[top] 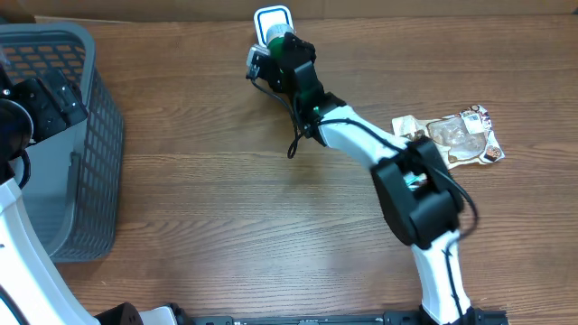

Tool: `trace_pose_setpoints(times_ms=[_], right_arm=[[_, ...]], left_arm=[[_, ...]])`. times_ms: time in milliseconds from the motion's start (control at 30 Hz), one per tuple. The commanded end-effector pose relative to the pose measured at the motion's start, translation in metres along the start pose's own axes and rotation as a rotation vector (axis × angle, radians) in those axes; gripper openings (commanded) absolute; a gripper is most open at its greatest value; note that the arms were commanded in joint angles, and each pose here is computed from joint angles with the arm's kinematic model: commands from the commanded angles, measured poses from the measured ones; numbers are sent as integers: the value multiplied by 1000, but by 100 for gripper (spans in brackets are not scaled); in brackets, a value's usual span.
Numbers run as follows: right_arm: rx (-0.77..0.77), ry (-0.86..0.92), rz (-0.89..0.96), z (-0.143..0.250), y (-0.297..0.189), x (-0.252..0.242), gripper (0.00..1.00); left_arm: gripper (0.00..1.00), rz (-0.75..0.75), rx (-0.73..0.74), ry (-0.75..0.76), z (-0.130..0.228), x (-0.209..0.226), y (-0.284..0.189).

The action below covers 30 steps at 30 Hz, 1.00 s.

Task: Scan the item barcode
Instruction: 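Raise the green-lidded jar up to the scanner face with right gripper, then carry the jar right and set it down near the Kleenex pack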

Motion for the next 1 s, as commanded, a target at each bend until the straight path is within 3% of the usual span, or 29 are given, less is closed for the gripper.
trace_pose_setpoints(times_ms=[0, 167, 333, 433, 533, 667, 967], right_arm=[[-66, 294, 168, -27, -87, -110, 27], [-64, 698, -13, -34, -165, -126, 27], [32, 972, -553, -28, -216, -80, 27], [163, 979, -788, -16, -229, -49, 27], [337, 933, -900, 0, -234, -19, 27], [506, 885, -955, 20, -227, 16, 27], [688, 923, -998, 64, -197, 80, 27]], left_arm=[[100, -4, -12, 12, -2, 1, -1], [99, -4, -12, 12, -2, 1, -1], [100, -4, -12, 12, -2, 1, -1], [100, -4, -12, 12, -2, 1, -1], [100, -4, -12, 12, -2, 1, -1], [100, -4, -12, 12, -2, 1, -1], [100, -4, -12, 12, -2, 1, -1]])
Point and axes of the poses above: each gripper's point midway between its finger pads, its own y axis out along the fingers, its own x axis along the line the jaws close on, z = x × y, the point moved 9 cm from there along -y, back along the fingers, and after that the axes turned 15 degrees about -y, right-handed, at the moved point
